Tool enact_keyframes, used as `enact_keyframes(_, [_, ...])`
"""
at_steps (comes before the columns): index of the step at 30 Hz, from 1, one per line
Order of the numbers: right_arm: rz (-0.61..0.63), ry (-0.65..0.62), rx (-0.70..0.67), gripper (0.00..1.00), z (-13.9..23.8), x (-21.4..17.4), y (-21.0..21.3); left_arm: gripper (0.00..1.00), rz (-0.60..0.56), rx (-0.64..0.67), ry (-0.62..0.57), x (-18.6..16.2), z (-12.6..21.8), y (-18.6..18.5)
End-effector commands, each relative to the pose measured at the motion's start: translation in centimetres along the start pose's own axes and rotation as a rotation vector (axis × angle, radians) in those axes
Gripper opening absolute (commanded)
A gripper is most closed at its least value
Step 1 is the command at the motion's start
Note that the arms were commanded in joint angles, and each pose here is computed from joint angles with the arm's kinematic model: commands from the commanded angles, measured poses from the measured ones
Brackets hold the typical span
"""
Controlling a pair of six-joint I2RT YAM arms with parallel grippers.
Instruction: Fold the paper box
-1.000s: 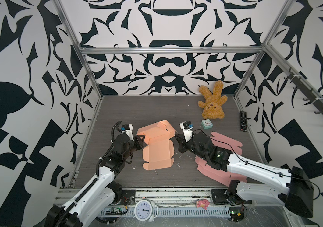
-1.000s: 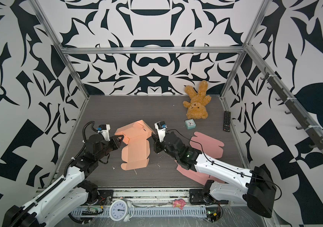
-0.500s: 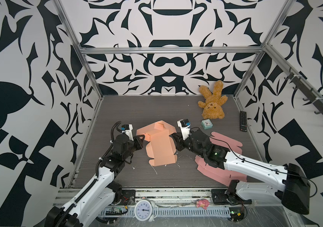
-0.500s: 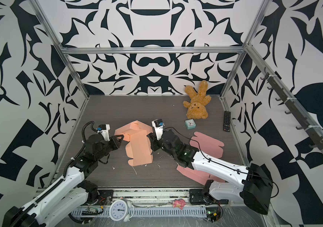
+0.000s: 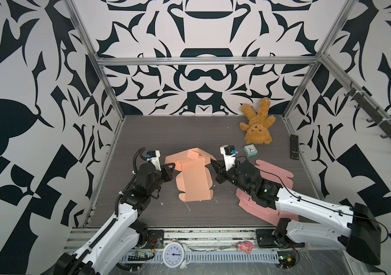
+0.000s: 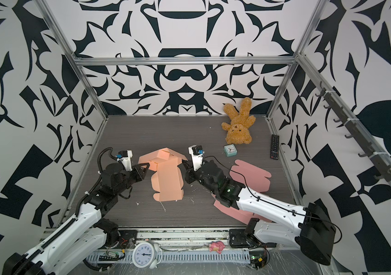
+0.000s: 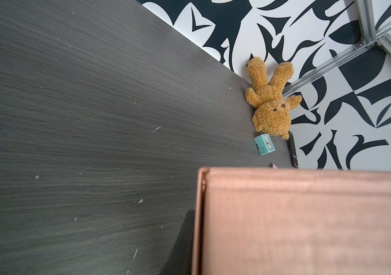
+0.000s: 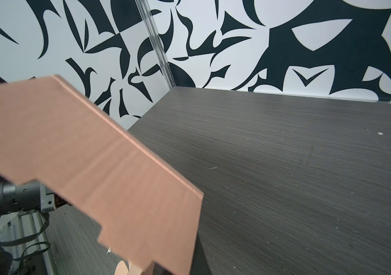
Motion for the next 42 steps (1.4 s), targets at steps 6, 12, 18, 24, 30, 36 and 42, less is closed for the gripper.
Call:
enact_keyframes(6, [0.026,-0.093,-0.067,0.0,1.5,2.9,-0.6,0.15,-0.014,-0.026,0.023,0.1,-0.2,-0.5])
enact_keyframes(12, [0.039,-0.089,-0.1,0.0,1.7,2.9,-1.0,0.15,-0.015,-0.03,0.045,-0.3,-0.6,-0.3])
enact_keyframes(18, [0.03,-0.079,-0.107,0.0,1.2,2.8,-1.1,0.14,-0.014,-0.048,0.07,-0.6,-0.9,-0.2])
enact_keyframes(24, [-0.043,-0.039,-0.144,0.0,0.4,2.2,-2.5,0.14,-0.011,-0.067,0.086,-0.9,-1.0,-0.3])
enact_keyframes(30, [-0.119,-0.006,-0.096,0.0,-0.3,1.7,-3.2,0.14,-0.006,-0.067,0.096,-1.2,-1.2,0.2])
enact_keyframes(36, [-0.109,-0.004,-0.049,0.0,-0.2,1.4,-3.0,0.14,0.012,-0.053,0.091,-1.2,-1.3,0.6])
enact_keyframes(42, [-0.074,0.043,0.021,0.0,0.5,-0.9,-2.5,0.13,0.09,-0.087,0.084,0.0,-1.1,0.5])
Point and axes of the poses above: each gripper's point midway between its finger pads, its own z axis back along the fingers, its own y axis along the line the jaws close on, x = y × z, the point moved 7 cm from there along z, back along the fingers, and after that the axes turned 14 degrees about z, right-handed, at the moved point
